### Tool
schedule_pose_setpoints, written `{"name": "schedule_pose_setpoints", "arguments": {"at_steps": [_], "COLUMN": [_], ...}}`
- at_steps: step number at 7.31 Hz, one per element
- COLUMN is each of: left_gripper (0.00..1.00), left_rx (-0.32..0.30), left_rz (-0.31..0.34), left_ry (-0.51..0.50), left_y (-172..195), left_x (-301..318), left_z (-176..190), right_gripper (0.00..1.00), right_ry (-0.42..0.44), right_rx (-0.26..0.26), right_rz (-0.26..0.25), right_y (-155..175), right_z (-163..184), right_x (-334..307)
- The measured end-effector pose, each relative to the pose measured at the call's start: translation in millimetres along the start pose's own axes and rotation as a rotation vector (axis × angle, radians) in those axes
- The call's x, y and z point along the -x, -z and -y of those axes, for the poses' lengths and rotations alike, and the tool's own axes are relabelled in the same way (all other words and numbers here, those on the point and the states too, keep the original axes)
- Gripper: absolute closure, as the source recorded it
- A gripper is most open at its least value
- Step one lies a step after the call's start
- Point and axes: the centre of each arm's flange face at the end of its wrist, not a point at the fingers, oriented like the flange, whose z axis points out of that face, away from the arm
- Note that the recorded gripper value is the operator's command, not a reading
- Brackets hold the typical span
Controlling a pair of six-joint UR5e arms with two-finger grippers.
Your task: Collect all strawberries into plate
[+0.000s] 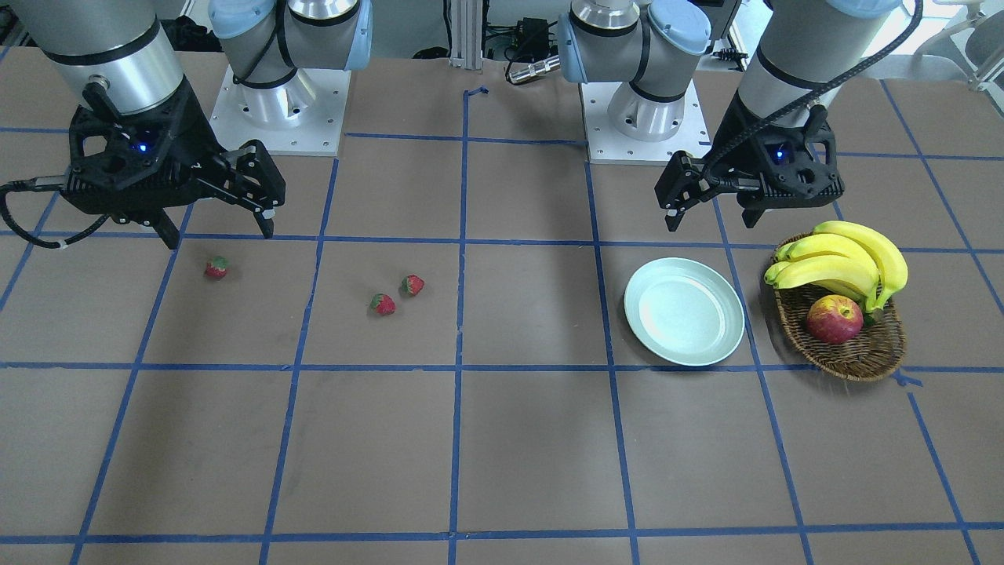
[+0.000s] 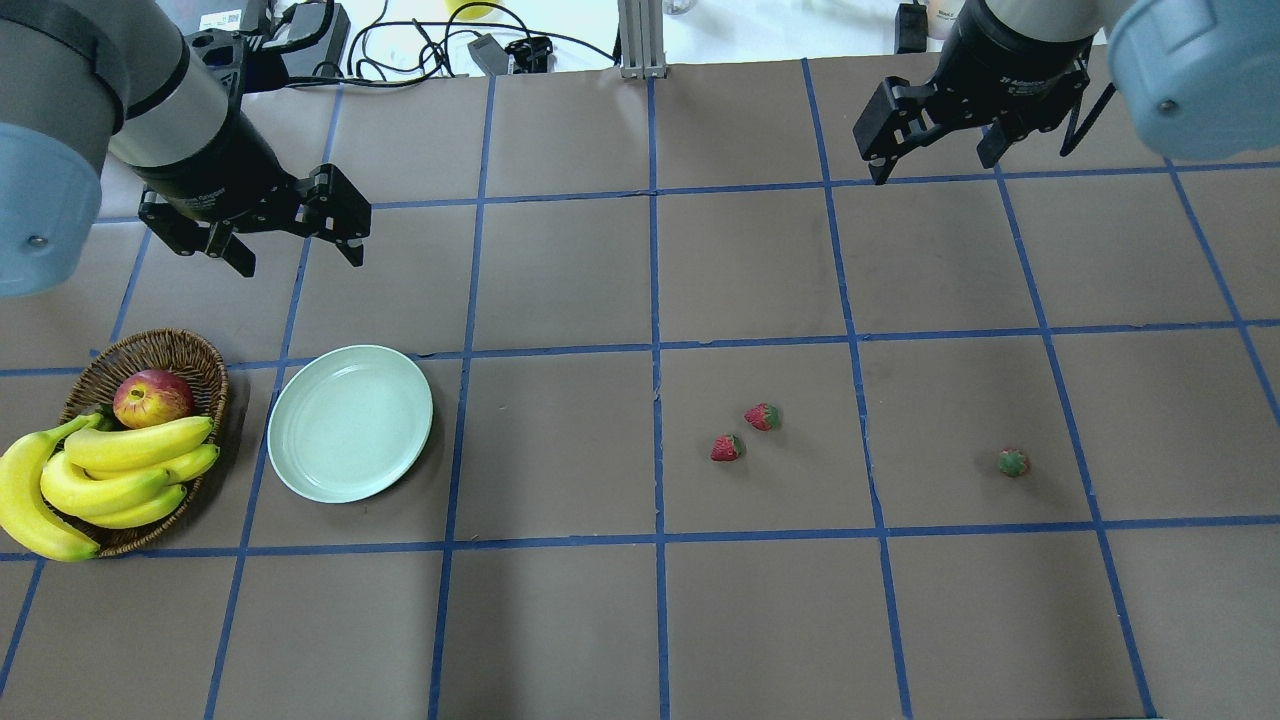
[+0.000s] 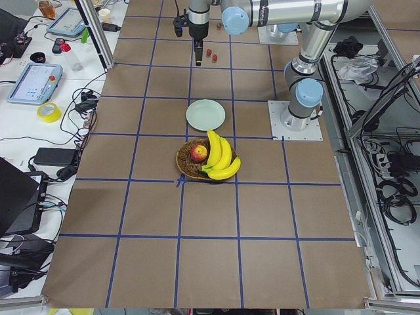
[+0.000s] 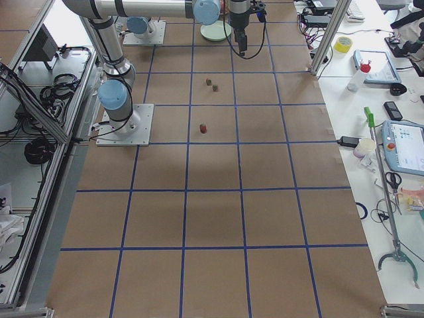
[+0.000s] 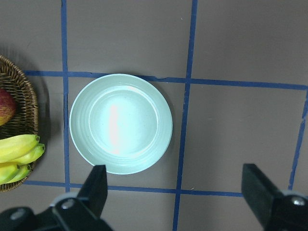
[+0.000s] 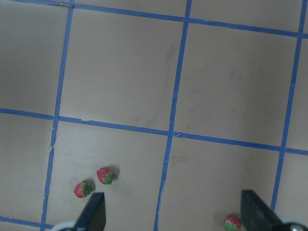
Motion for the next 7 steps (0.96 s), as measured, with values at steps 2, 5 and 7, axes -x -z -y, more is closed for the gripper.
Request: {"name": "schedule_pose_setpoints", "arguments": {"at_steps": [2, 5, 7], "left_gripper": [0.0, 0.0, 0.0], "left_rx": [0.002, 0.002, 0.003], "left_rz": [0.0, 0.001, 0.001], "left_ry": [0.001, 0.0, -0.001], "left_y": [-1.1, -1.1, -1.4], "left_x": [0.3, 0.5, 0.5], "left_z": [0.1, -0.4, -0.5], "right_gripper": [0.0, 0.0, 0.04], "right_ry": [0.0, -0.015, -0.014], "right_rx": [0.002, 0.09, 0.117], "right_rz": [-0.001, 0.011, 0.019], "right_y": [-0.9, -9.8, -10.2], "right_z": [0.0, -8.0, -10.9], "right_x": [-0.2, -4.1, -1.8]}}
